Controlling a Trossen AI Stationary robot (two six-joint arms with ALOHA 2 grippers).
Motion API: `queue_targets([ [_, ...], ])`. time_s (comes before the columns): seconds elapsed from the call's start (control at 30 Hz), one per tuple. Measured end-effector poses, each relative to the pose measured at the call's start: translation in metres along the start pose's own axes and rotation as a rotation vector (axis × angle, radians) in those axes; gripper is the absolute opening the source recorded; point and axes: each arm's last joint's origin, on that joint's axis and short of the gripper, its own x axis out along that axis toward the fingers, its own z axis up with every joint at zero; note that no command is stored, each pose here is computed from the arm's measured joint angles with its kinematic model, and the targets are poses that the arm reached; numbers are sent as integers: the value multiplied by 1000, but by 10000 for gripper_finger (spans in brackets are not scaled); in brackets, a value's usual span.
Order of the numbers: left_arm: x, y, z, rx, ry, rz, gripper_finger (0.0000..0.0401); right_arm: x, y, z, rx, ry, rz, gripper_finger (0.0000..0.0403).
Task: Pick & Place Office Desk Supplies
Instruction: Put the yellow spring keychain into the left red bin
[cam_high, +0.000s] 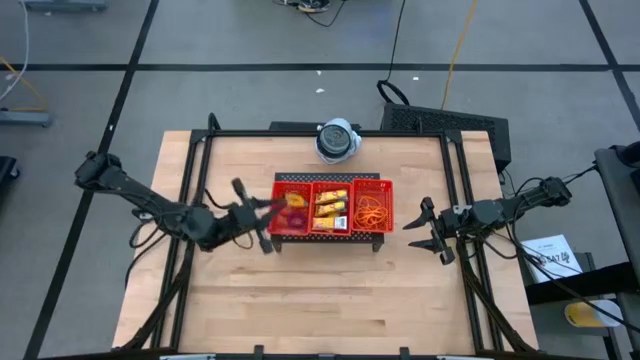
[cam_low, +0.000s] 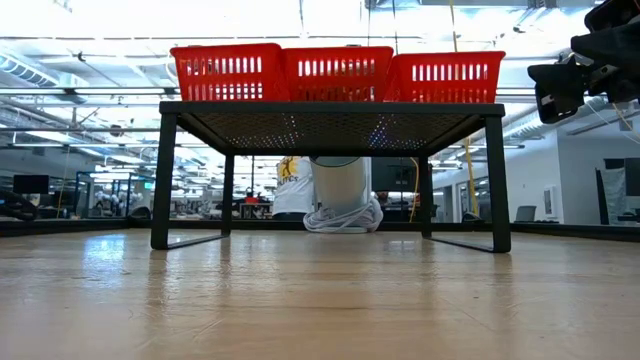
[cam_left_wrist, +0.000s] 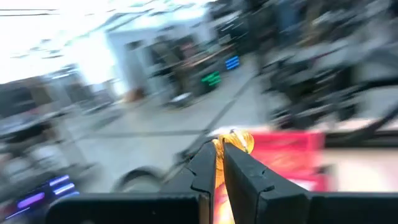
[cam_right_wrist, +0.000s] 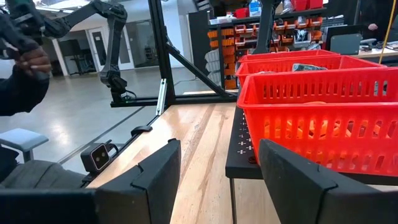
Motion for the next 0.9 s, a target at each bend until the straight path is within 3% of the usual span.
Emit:
queue_targets([
  [0.13, -1, 5, -7, 76, 108, 197, 31, 0, 0, 0, 0, 0, 0, 206],
  [0.27, 2, 4, -22, 89, 193, 259, 31, 0, 0, 0, 0, 0, 0, 206],
  [0.6, 13, 5, -50, -93, 317, 144, 31, 0, 0, 0, 0, 0, 0, 206],
  [0.9, 19, -1, -57, -153, 360, 19, 31, 0, 0, 0, 0, 0, 0, 206],
])
